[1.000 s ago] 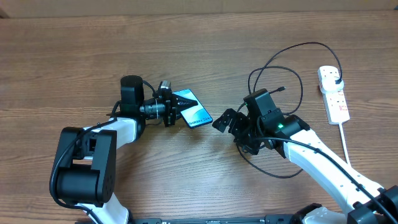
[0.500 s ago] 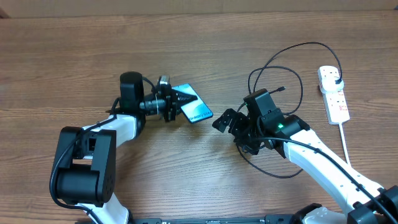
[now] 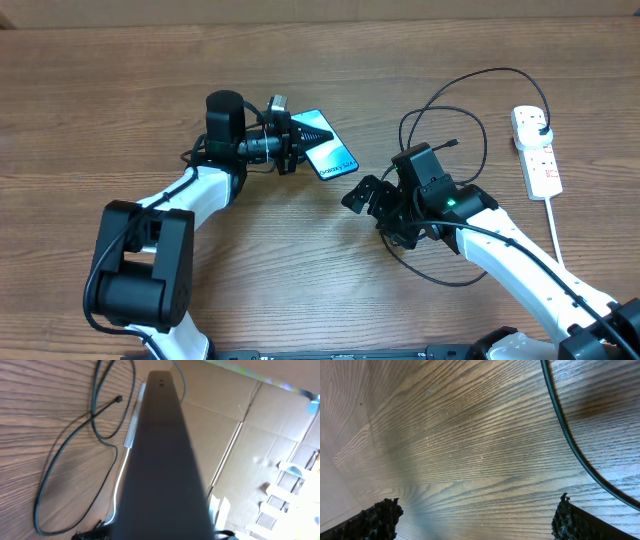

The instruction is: Plug charger to phone and switch on socket

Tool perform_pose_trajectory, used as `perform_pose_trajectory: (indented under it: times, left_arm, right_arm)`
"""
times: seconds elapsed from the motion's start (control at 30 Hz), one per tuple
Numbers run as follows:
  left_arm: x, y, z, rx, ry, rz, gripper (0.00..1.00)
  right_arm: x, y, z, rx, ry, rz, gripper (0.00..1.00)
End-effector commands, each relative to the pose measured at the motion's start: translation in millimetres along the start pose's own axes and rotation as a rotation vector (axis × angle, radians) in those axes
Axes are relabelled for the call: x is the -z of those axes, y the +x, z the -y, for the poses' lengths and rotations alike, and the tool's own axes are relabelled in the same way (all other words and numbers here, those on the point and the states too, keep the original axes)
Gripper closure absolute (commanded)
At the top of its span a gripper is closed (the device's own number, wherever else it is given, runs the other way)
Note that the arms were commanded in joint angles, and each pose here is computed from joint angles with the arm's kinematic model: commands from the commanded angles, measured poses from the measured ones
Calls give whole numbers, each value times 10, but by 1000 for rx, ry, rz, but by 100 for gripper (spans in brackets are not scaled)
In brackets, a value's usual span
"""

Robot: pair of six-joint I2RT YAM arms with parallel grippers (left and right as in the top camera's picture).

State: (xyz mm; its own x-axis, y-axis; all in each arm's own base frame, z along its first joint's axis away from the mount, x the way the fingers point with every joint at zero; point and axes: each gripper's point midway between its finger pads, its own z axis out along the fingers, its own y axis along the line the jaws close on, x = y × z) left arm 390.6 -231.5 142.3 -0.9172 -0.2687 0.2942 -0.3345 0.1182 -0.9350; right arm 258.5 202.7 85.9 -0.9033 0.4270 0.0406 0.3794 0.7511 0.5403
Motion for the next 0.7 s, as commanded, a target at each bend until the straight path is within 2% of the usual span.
perform_pose_trajectory:
  times: [0.0,0.37,0.67]
  left_arm:
    - [-24,-39,7,-7,4,-16,96]
    - [-22,26,13,-6,9,-54,96]
    - [13,295,45,-6,28,-212,96]
  right_arm:
    - [36,-60,-94,22,-16,21,0]
    - [37,-88,-78,22,-6,37,0]
    - [57,-297,9,24,50,156,0]
